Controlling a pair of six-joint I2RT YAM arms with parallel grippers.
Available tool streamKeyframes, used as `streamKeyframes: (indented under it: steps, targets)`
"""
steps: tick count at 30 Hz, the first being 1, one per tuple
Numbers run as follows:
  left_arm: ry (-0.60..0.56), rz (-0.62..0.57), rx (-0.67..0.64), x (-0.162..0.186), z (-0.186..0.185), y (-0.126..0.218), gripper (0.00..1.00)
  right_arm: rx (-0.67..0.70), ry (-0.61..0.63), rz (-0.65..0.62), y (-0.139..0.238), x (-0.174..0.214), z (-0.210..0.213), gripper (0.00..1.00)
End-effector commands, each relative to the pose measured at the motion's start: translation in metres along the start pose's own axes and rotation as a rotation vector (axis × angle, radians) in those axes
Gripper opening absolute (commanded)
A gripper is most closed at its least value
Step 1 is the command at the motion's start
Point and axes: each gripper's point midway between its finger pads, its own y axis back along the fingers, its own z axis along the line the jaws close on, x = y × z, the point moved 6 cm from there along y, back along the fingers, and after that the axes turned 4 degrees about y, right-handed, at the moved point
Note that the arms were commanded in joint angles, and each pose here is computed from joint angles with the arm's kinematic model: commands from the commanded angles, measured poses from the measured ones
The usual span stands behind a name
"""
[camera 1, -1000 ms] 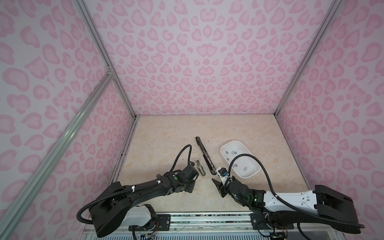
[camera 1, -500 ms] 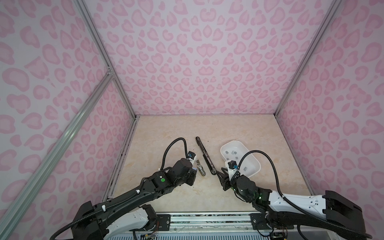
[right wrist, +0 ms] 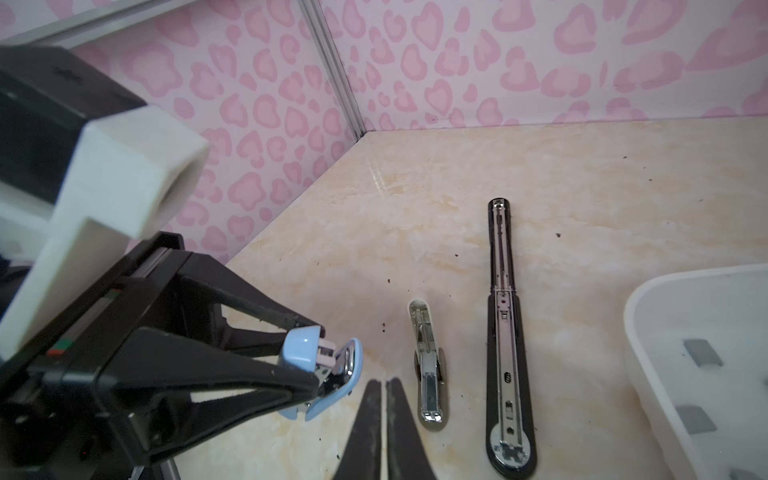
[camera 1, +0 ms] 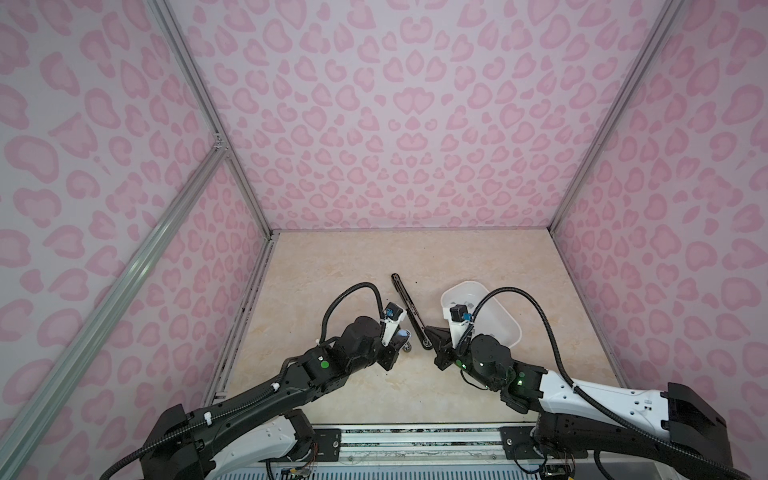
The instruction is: Load the staples into the stapler
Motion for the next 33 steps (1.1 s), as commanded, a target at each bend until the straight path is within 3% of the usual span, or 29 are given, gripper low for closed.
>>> streamKeyframes:
  steps: [1,12,19,33]
  targets:
    - [-0.04,-0.101,0.08,-0.014,-0.01,0.003,0.04,-0.068,-0.002,0.034,-0.007,0.003,0.011,0.03]
    - [-0.044,-0.099,0.139,-0.014,-0.017,0.002,0.04,-0.094,-0.001,0.105,-0.031,0.016,0.022,0.0]
    - [-0.043,-0.157,0.149,-0.016,-0.017,0.014,0.04,-0.061,-0.016,0.13,-0.039,0.029,0.016,0.0]
    - [-0.03,-0.264,0.129,-0.018,-0.012,0.032,0.04,-0.132,-0.049,0.153,-0.046,0.048,0.031,0.0]
